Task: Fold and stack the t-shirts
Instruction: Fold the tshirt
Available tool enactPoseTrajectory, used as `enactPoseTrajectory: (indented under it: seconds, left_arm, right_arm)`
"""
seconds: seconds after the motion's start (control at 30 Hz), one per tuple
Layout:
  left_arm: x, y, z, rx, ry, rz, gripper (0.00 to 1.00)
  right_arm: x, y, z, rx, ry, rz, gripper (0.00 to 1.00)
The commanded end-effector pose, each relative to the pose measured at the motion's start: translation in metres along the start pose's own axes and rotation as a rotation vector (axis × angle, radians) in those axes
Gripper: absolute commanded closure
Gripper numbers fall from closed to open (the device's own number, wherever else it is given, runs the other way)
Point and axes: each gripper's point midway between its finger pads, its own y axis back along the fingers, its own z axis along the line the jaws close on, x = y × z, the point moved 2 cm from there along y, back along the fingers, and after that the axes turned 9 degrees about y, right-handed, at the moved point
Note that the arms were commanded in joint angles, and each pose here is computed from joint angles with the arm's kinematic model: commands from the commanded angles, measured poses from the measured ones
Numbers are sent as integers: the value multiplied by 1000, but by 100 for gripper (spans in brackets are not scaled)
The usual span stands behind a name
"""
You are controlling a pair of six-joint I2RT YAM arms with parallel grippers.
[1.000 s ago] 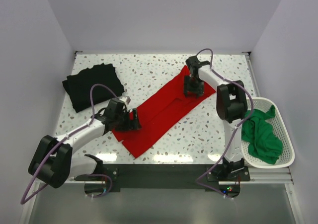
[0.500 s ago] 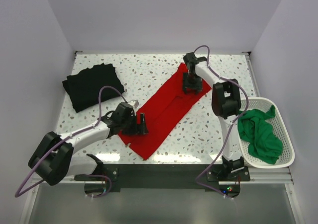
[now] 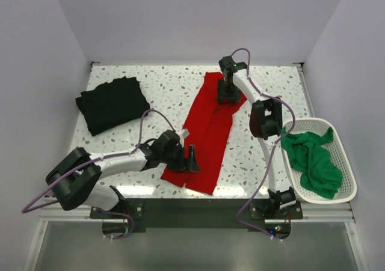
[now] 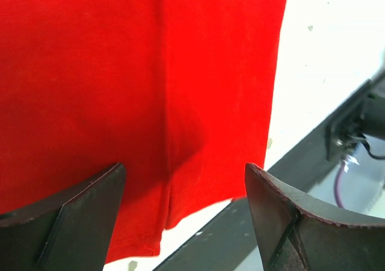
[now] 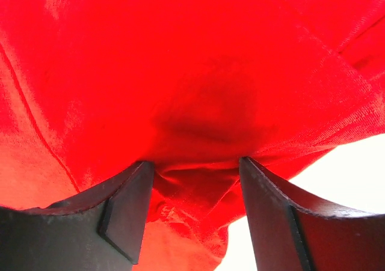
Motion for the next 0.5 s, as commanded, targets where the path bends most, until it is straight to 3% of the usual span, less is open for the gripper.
enactPoseTrajectory:
  seconds: [0.0,0.27,0.47]
  left_arm:
    - [22,-12,-13,5,11,93,14]
    - [38,-33,-60,116,-115,155,14]
    - [45,-35,-77,157,-183,174,14]
  right_arm:
    - [0,-33,7,-17,-13,15,36]
    - [-23,-24,21,-98,-6,-68,22]
    - [-39,-4,25,-140,10,-131,20]
